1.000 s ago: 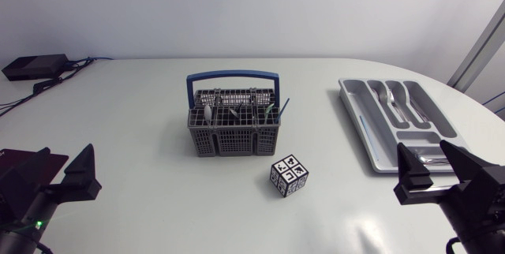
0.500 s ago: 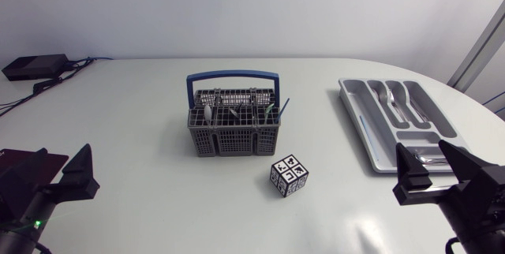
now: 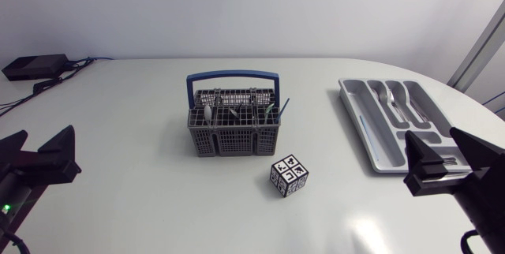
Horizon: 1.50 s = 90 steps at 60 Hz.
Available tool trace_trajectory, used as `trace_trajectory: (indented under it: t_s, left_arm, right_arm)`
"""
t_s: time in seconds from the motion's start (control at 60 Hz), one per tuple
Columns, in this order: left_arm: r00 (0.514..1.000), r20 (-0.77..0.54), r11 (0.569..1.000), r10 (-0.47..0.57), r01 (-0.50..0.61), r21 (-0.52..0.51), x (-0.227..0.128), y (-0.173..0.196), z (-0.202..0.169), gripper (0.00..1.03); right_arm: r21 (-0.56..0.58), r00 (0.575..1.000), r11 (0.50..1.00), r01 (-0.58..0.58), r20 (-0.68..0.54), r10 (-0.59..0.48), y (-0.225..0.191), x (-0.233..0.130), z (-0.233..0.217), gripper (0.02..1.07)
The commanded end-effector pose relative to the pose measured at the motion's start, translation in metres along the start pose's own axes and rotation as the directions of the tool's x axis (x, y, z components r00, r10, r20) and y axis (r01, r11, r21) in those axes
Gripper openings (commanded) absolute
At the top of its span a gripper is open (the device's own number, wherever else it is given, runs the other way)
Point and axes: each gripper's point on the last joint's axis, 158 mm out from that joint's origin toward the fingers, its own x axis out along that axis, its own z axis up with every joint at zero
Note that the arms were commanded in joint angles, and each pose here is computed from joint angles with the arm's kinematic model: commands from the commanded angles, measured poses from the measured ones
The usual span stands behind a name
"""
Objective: Transfer all utensils from the basket to the drawer tray.
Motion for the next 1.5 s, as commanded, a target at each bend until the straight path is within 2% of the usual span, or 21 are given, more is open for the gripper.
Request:
trace_trajectory:
  t_s: [0.0,0.217,0.417,0.567,0.717,0.767,0.783,0.867,1.033,1.1,1.3,1.4,1.483]
  left_arm:
    - [1.0,-0.026,1.0,-0.007,0.007,-0.013,0.003,-0.003,0.012,0.99]
    - [0.973,-0.225,0.998,-0.042,0.049,0.027,0.024,-0.021,0.003,0.98]
    - [0.907,-0.41,0.985,-0.095,0.145,0.093,0.032,-0.05,-0.006,0.97]
    - [0.86,-0.494,0.938,-0.13,0.268,0.219,0.037,-0.072,-0.014,0.97]
    - [0.812,-0.559,0.909,-0.171,0.349,0.229,0.045,-0.094,-0.027,0.97]
    - [0.805,-0.564,0.903,-0.181,0.364,0.23,0.046,-0.099,-0.027,0.97]
    - [0.802,-0.565,0.897,-0.193,0.377,0.23,0.046,-0.105,-0.026,0.97]
    - [0.795,-0.563,0.881,-0.225,0.412,0.23,0.047,-0.118,-0.024,0.97]
    - [0.796,-0.526,0.851,-0.297,0.471,0.232,0.047,-0.144,-0.014,0.97]
    - [0.789,-0.522,0.837,-0.324,0.496,0.232,0.046,-0.151,-0.013,0.97]
    - [0.792,-0.485,0.808,-0.372,0.533,0.25,0.055,-0.171,-0.007,0.97]
    - [0.788,-0.485,0.802,-0.379,0.541,0.252,0.062,-0.178,-0.009,0.97]
    - [0.783,-0.47,0.794,-0.408,0.558,0.241,0.065,-0.186,-0.007,0.98]
  right_arm:
    - [0.004,0.999,1.0,-0.008,-0.031,0.008,0.002,0.005,0.008,1.02]
    - [0.069,0.984,0.997,-0.022,-0.174,0.034,0.009,0.031,0.009,1.02]
    - [0.108,0.95,0.991,-0.073,-0.295,0.102,0.033,0.045,0.003,1.02]
    - [0.091,0.906,0.988,-0.126,-0.396,0.152,0.057,0.054,-0.004,1.02]
    - [0.064,0.832,0.973,-0.221,-0.508,0.223,0.088,0.066,-0.019,1.02]
    - [0.081,0.804,0.959,-0.273,-0.528,0.274,0.1,0.067,-0.022,1.02]
    - [0.106,0.778,0.943,-0.316,-0.539,0.321,0.11,0.067,-0.025,1.02]
    - [0.146,0.716,0.902,-0.406,-0.563,0.413,0.128,0.069,-0.031,1.02]
    - [0.153,0.653,0.882,-0.447,-0.618,0.438,0.144,0.094,-0.047,1.01]
    - [0.163,0.631,0.871,-0.462,-0.629,0.453,0.154,0.102,-0.05,0.98]
    - [0.188,0.621,0.858,-0.477,-0.619,0.481,0.177,0.127,-0.047,0.87]
    - [0.193,0.613,0.856,-0.479,-0.624,0.484,0.182,0.136,-0.051,0.86]
    - [0.192,0.619,0.855,-0.481,-0.616,0.487,0.185,0.144,-0.052,0.76]
